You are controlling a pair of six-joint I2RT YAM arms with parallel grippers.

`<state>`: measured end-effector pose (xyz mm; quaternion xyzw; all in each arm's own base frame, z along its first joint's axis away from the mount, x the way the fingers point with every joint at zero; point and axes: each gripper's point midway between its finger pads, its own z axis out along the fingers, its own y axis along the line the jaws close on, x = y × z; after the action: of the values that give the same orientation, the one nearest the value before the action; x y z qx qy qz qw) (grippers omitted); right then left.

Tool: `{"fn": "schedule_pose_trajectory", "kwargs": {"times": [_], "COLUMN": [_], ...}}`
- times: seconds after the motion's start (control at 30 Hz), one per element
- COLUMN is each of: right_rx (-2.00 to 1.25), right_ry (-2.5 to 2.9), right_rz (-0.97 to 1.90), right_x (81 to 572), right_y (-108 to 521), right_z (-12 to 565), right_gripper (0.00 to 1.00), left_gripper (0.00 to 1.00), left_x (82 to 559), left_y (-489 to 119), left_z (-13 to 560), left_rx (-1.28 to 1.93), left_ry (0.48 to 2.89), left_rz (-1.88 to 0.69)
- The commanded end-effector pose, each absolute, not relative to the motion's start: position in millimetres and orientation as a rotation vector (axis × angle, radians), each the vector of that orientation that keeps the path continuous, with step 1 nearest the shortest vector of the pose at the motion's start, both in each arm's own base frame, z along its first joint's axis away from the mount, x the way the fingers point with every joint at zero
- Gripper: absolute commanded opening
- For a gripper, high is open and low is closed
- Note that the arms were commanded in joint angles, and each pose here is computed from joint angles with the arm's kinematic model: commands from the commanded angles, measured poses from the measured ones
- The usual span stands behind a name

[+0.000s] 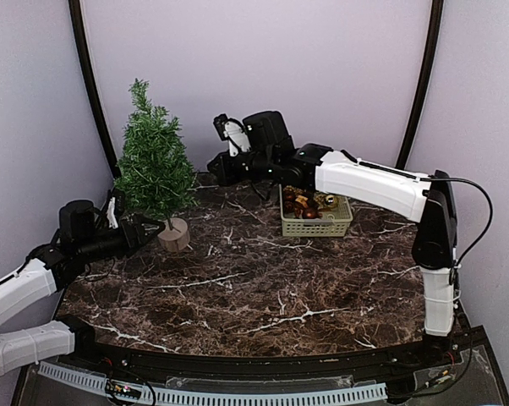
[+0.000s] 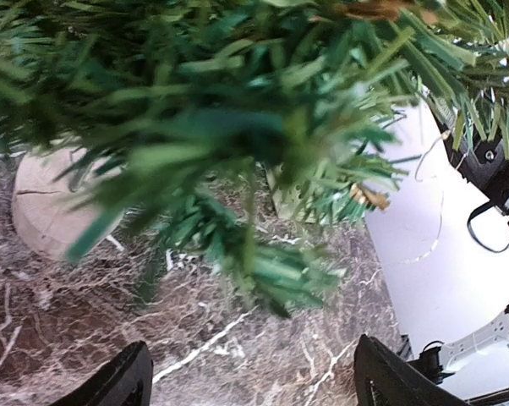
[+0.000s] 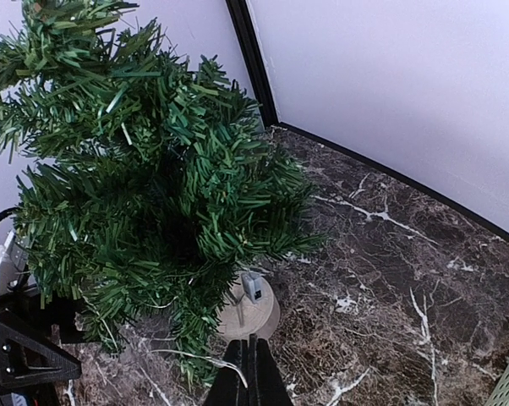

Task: Decorate the small christmas tree
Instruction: Wrap the side of the string light in the gap of the branches.

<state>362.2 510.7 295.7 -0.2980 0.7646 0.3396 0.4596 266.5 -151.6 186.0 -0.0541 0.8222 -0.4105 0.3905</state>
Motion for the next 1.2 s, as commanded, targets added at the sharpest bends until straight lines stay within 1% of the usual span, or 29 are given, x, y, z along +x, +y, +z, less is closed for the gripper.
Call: {"fn": "schedule_pose_trajectory", "kwargs": {"times": [0.0,0.07,0.13,0.2,0.23,0.27,0.3,0.33,0.37,0.4,0.47,0.5,0.53,0.6,0.73,0.77,0.8,0.83,0.97,1.07,1.17], "right_rx": [-0.679,-0.678,-0.674,-0.671,-0.671,-0.670,-0.669,-0.668,-0.669,-0.667,-0.666,-0.666,-0.664,-0.671,-0.703,-0.715,-0.727,-0.741,-0.825,-0.878,-0.898], "right_ry": [1.786,1.787,1.787,1.787,1.787,1.785,1.782,1.781,1.781,1.782,1.782,1.785,1.785,1.793,1.811,1.816,1.823,1.832,1.866,1.883,1.868], "right_rz": [0.888,0.888,0.890,0.892,0.892,0.893,0.894,0.895,0.895,0.897,0.897,0.897,0.900,0.902,0.891,0.884,0.875,0.865,0.841,0.820,0.832], "right_x": [357.2,356.6,355.9,355.3,354.9,354.6,354.2,353.8,353.6,353.2,352.4,351.9,351.0,347.9,334.2,328.9,323.5,316.3,279.3,248.4,227.1], "right_y": [502.9,502.0,500.7,499.9,499.4,498.9,498.5,497.9,497.6,497.1,496.1,495.4,494.5,492.9,487.8,486.0,485.0,483.6,481.7,482.0,484.7], "right_z": [338.0,337.5,338.1,338.4,338.9,340.1,341.2,342.1,341.9,342.0,342.3,341.5,342.4,340.9,338.6,338.2,336.4,335.2,326.8,322.9,331.2], "right_gripper": [0.00,0.00,0.00,0.00,0.00,0.00,0.00,0.00,0.00,0.00,0.00,0.00,0.00,0.00,0.00,0.00,0.00,0.00,0.00,0.00,0.00], "left_gripper": [0.85,0.86,0.84,0.75,0.65,0.60,0.52,0.48,0.38,0.33,0.15,0.11,0.04,0.00,0.00,0.00,0.00,0.00,0.00,0.00,0.00], "left_x": [283.9,289.1,295.0,299.4,301.7,302.6,303.7,304.0,303.3,302.6,299.7,297.9,295.6,289.4,270.5,264.3,260.8,254.0,237.4,231.6,225.7], "left_y": [-157.9,-161.5,-162.4,-161.9,-161.2,-160.8,-160.8,-160.9,-161.8,-162.3,-162.2,-160.8,-159.1,-155.1,-147.0,-144.1,-141.1,-137.4,-118.4,-106.7,-103.5], "left_z": [205.5,206.2,201.6,199.6,201.1,196.7,198.9,198.0,198.1,199.7,201.7,199.9,202.6,203.2,199.5,192.5,197.9,189.1,185.5,186.4,184.4], "left_rx": [-0.176,-0.175,-0.185,-0.191,-0.197,-0.200,-0.198,-0.198,-0.193,-0.188,-0.180,-0.182,-0.180,-0.180,-0.169,-0.171,-0.169,-0.174,-0.194,-0.204,-0.186], "left_ry": [1.981,1.977,1.988,1.996,1.995,2.015,2.013,2.018,2.019,2.013,2.011,2.020,2.013,2.020,2.066,2.109,2.099,2.147,2.199,2.204,2.215], "left_rz": [-1.061,-1.052,-1.023,-0.995,-0.982,-0.968,-0.962,-0.958,-0.964,-0.969,-0.973,-0.963,-0.959,-0.942,-0.907,-0.886,-0.875,-0.848,-0.734,-0.664,-0.643]}}
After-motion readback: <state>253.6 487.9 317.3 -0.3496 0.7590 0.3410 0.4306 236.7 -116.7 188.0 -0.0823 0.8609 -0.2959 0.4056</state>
